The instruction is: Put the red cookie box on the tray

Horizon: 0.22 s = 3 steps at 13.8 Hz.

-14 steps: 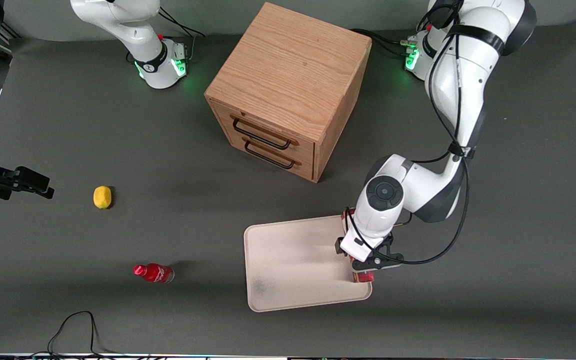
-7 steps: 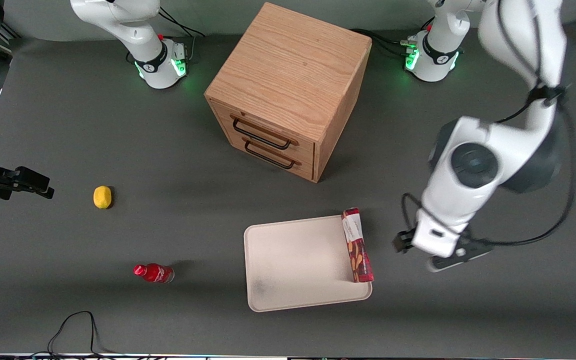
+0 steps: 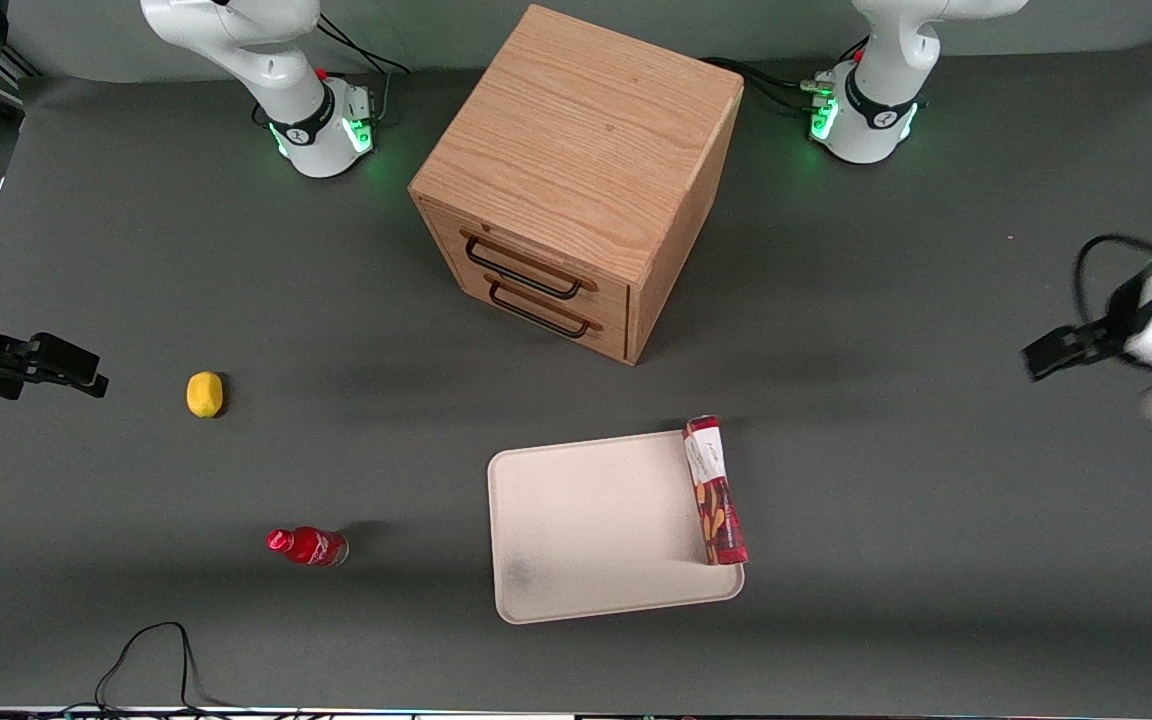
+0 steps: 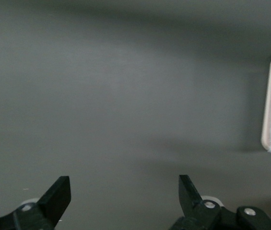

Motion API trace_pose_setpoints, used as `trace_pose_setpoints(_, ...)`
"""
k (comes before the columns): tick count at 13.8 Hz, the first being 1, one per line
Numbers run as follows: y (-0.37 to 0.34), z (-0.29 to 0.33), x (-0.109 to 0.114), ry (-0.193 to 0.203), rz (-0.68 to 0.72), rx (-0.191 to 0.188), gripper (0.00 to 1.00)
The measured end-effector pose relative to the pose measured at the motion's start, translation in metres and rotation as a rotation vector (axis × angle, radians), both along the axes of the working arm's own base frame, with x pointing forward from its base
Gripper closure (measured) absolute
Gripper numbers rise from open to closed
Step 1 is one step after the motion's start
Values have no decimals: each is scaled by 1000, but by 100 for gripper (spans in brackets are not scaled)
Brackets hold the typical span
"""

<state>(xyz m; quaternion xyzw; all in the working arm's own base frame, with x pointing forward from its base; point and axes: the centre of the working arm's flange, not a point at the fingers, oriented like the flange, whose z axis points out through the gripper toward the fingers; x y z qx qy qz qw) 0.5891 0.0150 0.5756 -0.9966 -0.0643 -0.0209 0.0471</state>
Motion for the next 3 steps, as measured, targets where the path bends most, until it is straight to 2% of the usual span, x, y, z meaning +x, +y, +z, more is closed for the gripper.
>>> trace_pose_setpoints(3, 28, 30, -36, 1, -34, -15, 0)
